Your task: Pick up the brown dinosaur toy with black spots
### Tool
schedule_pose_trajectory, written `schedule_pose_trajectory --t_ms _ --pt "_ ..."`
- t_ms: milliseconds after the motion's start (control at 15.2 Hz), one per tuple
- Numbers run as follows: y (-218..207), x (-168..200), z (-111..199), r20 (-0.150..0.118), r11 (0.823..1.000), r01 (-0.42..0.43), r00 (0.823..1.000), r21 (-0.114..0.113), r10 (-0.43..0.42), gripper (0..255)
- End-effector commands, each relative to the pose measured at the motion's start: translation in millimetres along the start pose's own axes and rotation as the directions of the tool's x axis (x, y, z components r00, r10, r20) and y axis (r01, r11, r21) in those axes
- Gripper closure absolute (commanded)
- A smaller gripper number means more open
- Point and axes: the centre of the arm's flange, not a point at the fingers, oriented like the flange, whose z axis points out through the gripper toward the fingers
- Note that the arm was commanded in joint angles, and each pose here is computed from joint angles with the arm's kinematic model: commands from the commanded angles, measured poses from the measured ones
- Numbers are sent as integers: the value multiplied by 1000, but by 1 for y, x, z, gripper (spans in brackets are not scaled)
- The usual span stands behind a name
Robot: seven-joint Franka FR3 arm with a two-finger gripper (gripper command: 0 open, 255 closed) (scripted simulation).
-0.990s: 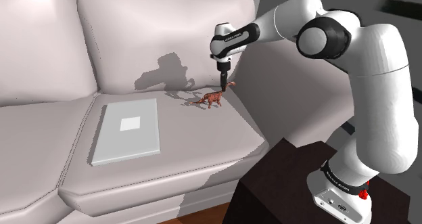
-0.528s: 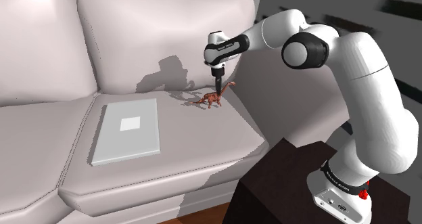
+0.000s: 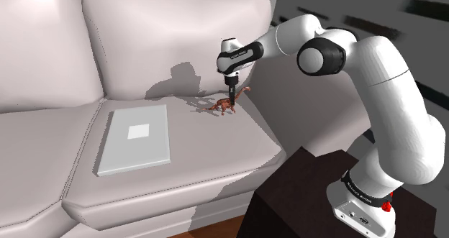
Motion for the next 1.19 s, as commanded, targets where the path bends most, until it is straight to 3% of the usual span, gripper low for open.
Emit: schedule_pose_trajectory --t_ms 0,396,1122 --pt "0 0 1 1 1000 0 1000 0 0 255" --pt "0 0 0 1 1000 0 1000 0 0 255" --pt "-7 -10 -57 1 1000 0 1000 0 0 255"
